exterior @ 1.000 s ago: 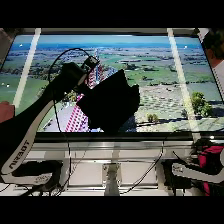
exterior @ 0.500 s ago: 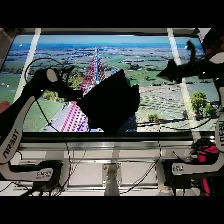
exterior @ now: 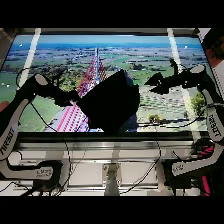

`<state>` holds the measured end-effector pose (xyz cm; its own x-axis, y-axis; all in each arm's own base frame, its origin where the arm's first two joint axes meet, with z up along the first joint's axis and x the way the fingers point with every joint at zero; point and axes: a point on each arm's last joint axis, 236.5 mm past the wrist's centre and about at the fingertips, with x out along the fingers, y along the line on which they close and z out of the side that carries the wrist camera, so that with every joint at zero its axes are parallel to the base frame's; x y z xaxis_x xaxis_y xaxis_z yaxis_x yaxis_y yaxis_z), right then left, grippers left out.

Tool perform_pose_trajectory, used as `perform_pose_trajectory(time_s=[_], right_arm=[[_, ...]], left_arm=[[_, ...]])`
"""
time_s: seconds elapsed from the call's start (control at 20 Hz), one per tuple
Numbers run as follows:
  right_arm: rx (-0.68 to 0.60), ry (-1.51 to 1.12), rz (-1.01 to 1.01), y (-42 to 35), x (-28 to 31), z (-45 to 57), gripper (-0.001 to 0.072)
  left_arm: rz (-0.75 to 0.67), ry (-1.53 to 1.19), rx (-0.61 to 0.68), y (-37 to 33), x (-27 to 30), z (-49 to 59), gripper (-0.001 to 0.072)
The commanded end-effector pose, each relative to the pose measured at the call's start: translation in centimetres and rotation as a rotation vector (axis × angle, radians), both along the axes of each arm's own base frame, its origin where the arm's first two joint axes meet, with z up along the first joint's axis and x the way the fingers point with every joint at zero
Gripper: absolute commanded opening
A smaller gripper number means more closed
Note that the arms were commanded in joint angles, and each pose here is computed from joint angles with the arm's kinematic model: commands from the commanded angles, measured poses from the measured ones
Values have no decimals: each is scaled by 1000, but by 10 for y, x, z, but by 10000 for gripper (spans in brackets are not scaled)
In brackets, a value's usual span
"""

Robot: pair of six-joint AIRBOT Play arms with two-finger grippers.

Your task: Fold the clothes and pants, and hang the long-sleeved shirts on hangers.

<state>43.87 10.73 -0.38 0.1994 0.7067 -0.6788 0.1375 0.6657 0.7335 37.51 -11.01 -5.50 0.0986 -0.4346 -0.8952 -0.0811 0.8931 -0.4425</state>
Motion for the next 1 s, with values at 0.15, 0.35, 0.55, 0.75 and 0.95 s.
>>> perform_pose_trajectory(time_s=[0.15, 0.35, 0.55, 0.75, 0.95], right_arm=[[-56, -76, -24, 17, 20, -8, 628], [-78, -103, -45, 15, 28, -9, 628], [-82, -107, -49, 14, 29, -10, 627], [-84, -98, -48, 14, 28, -12, 622], [-88, 25, -1, 15, 6, -33, 620]], left_arm=[[85, 74, -23, -7, -5, -6, 564], [76, 81, -23, -11, -6, -8, 527], [77, 108, -23, -11, -8, -18, 458], [91, 112, -46, -16, -5, -21, 8], [71, 41, -32, -6, 4, -9, 12]])
